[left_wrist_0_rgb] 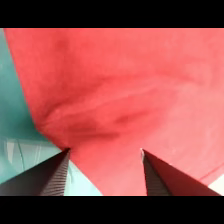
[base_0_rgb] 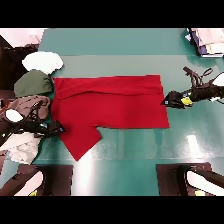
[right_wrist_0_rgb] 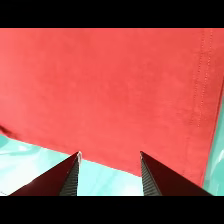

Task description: Fold the shirts.

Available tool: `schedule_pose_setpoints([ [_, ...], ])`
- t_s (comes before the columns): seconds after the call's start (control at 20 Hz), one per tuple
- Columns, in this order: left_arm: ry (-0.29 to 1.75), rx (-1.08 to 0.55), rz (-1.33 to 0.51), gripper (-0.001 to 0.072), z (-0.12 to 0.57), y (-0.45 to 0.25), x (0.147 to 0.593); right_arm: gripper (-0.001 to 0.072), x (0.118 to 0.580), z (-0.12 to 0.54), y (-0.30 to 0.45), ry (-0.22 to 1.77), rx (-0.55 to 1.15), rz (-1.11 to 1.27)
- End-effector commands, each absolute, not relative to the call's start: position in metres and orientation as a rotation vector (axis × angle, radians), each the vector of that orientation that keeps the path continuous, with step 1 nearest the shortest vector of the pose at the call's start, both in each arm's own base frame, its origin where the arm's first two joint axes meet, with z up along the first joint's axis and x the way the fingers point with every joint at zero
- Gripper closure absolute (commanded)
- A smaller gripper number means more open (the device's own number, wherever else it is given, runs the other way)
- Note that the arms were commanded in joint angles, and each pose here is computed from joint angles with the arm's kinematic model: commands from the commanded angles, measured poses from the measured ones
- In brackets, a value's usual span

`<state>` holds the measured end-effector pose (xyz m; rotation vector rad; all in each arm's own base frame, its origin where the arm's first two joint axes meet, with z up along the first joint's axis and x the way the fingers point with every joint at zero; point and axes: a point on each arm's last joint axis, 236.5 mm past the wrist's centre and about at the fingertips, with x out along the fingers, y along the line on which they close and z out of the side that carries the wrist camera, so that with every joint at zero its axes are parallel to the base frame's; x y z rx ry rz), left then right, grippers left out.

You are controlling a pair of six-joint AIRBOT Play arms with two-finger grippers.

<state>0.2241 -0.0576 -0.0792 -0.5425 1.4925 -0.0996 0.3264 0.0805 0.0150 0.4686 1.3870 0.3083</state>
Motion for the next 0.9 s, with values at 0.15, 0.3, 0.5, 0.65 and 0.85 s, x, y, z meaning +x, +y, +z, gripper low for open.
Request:
schedule_pose_setpoints([
  [0.15,1.438,-0.546,-0.078,0.0531,-0.08,-0.054,0.237,0.0283,0.325,0.015,0.081,1.391,0.468,0.311],
  [0.3,1.429,-0.555,-0.079,0.0532,-0.079,-0.055,0.239,0.0283,0.325,0.015,0.081,1.393,0.468,0.312],
  [0.5,1.432,-0.565,-0.103,0.0683,-0.075,-0.06,0.239,0.043,0.321,0.014,0.078,1.409,0.464,0.307],
  [0.65,1.476,-0.48,-0.21,0.0682,-0.06,-0.065,0.229,0.0426,0.308,0.014,0.067,1.457,0.473,0.319],
  [0.85,1.547,-0.371,-0.247,0.0681,-0.051,-0.054,0.215,0.0199,0.295,0.009,0.039,1.489,0.519,0.297],
])
